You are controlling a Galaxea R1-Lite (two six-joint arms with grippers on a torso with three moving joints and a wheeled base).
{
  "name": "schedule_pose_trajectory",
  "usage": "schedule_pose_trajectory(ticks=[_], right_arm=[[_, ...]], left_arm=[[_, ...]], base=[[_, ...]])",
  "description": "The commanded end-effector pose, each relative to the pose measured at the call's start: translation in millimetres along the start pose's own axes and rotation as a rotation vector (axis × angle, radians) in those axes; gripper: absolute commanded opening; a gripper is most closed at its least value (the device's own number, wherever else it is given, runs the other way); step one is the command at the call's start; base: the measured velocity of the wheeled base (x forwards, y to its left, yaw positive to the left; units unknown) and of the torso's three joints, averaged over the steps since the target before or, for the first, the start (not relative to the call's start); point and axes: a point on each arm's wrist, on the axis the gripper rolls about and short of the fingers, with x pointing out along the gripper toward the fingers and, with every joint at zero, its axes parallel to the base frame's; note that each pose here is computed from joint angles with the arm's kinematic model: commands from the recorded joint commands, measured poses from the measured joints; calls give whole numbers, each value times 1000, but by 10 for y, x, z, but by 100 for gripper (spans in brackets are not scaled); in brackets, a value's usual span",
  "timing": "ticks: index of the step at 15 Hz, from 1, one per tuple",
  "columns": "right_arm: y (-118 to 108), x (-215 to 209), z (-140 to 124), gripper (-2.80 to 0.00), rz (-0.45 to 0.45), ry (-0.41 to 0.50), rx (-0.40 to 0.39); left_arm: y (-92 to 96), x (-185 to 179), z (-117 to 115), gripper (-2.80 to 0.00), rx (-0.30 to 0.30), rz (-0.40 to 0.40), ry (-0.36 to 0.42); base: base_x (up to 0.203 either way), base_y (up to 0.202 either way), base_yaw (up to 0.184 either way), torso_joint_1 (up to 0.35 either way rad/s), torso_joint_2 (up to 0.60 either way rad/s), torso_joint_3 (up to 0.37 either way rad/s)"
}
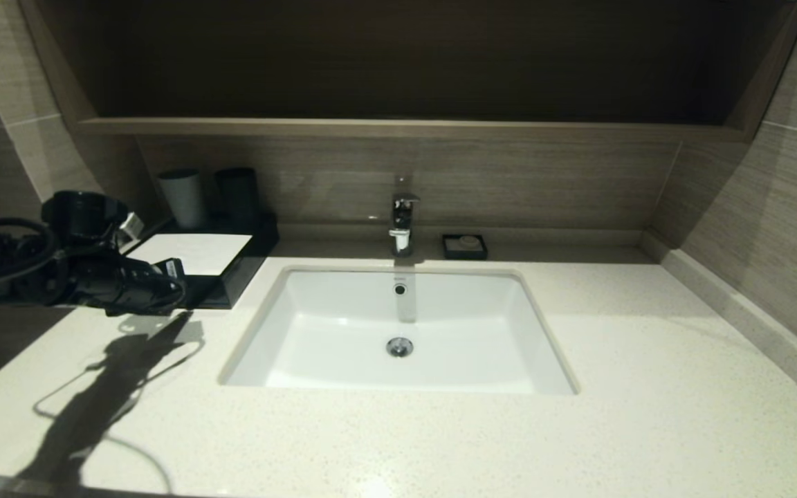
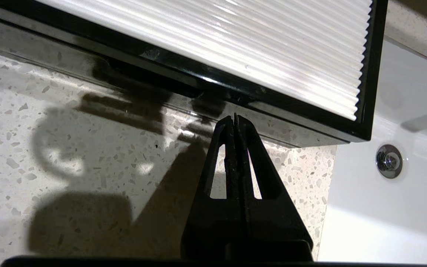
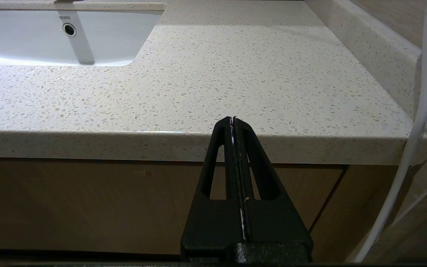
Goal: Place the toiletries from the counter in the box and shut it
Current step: Close the drawer
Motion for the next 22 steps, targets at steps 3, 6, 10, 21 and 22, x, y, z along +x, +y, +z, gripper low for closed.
schedule_pose_trajectory(ticks=[3, 6, 10, 21, 22], right_arm=[[0, -1, 0, -280, 0, -2, 0], [0, -1, 0, -280, 0, -2, 0], [0, -1, 0, -280, 0, -2, 0], [0, -1, 0, -280, 0, -2, 0], [0, -1, 0, -280, 0, -2, 0]], left_arm=[[-11, -130, -5, -280, 3, 0, -8], [0, -174, -13, -280, 2, 3, -11], [-4, -251, -19, -280, 1, 3, -18], [-64, -594, -66, -280, 13, -11, -59], [-66, -621, -76, -280, 15, -12, -61]], base=[[0, 0, 0, 0, 0, 0], [0, 0, 0, 0, 0, 0], [0, 0, 0, 0, 0, 0], [0, 0, 0, 0, 0, 0], [0, 0, 0, 0, 0, 0]])
